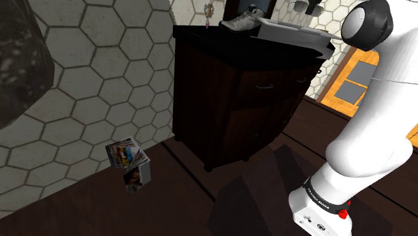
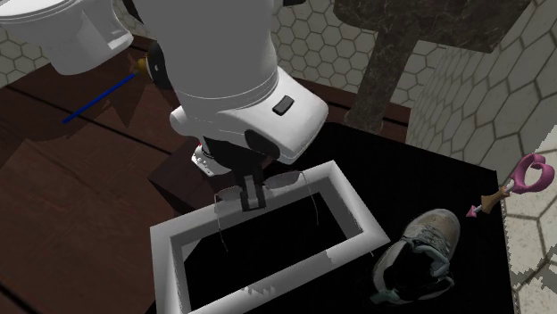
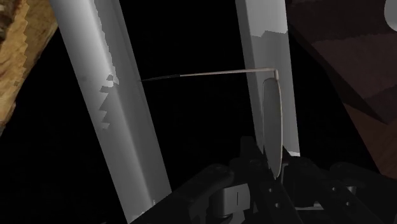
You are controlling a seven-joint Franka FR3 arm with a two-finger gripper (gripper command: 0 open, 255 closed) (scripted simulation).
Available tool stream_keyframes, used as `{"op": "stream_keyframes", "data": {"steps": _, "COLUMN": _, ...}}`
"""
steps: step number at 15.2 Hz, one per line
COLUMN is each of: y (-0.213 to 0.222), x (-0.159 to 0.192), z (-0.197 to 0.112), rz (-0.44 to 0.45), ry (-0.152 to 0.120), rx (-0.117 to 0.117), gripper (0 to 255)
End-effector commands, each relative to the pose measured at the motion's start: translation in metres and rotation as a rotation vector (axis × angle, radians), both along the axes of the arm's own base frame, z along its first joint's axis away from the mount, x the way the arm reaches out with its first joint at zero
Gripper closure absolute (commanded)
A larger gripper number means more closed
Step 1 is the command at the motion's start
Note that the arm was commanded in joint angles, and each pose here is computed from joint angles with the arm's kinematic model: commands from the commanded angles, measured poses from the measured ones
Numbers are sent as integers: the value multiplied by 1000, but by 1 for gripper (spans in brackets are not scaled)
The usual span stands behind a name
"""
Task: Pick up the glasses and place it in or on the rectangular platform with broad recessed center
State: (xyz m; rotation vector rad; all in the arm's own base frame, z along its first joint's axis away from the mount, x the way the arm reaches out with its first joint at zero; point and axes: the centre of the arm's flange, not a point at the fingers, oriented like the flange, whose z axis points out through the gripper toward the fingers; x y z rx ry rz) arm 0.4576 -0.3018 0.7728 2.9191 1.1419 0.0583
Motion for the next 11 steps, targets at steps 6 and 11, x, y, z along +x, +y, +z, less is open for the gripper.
{"op": "stream_keyframes", "data": {"steps": 6, "y": -2, "x": -1, "z": -36, "rz": 1, "ry": -1, "rx": -2, "gripper": 255}}
{"op": "stream_keyframes", "data": {"steps": 11, "y": -2, "x": -1, "z": -55, "rz": 1, "ry": -1, "rx": -2, "gripper": 255}}
